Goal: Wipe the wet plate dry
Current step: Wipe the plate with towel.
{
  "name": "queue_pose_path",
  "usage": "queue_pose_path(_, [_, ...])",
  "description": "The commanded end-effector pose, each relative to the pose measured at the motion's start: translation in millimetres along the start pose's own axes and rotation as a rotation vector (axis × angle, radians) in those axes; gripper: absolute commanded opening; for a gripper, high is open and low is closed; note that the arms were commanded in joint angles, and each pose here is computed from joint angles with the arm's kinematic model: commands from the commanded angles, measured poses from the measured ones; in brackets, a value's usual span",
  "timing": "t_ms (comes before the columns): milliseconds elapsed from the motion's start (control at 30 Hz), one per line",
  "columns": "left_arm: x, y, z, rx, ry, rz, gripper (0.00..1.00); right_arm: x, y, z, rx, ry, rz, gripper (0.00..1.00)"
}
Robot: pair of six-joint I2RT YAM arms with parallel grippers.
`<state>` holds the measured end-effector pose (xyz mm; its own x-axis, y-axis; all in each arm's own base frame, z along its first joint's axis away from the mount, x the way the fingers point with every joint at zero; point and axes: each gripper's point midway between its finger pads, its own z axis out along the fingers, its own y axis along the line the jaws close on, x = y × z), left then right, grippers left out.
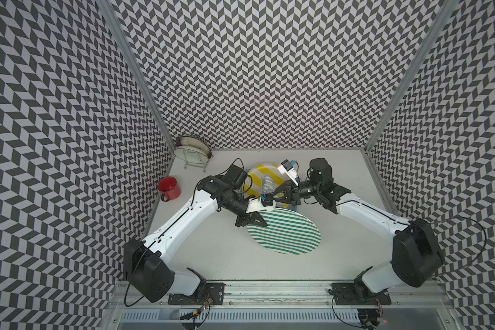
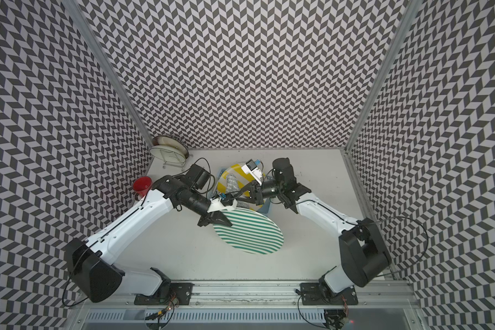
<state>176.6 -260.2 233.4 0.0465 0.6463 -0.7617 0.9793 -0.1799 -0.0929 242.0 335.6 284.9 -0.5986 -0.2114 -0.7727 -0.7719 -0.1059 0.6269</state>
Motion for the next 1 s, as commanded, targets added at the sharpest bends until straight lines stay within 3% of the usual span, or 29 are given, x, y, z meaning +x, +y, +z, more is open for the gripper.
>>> queue_pose_path(0, [-17.3,-1.5,-6.0,-0.002,-0.039,0.038,0.00,6.2,10.1,5.4,-0.074,0.042,-0.029,0.00])
queue_pose_path(600, [-22.3,24.7,-18.8,-0.120,-0.039,0.014,0.00,16.1,34.0,-0.1,-0.130,0.048,-0.083,0.00])
queue_pose_path(967, [-9.6,32.3,-30.8,-0.148,-0.030,-0.019,0.00,5.9,46.0,-11.1,-0.099,0.002,-0.150,0.00])
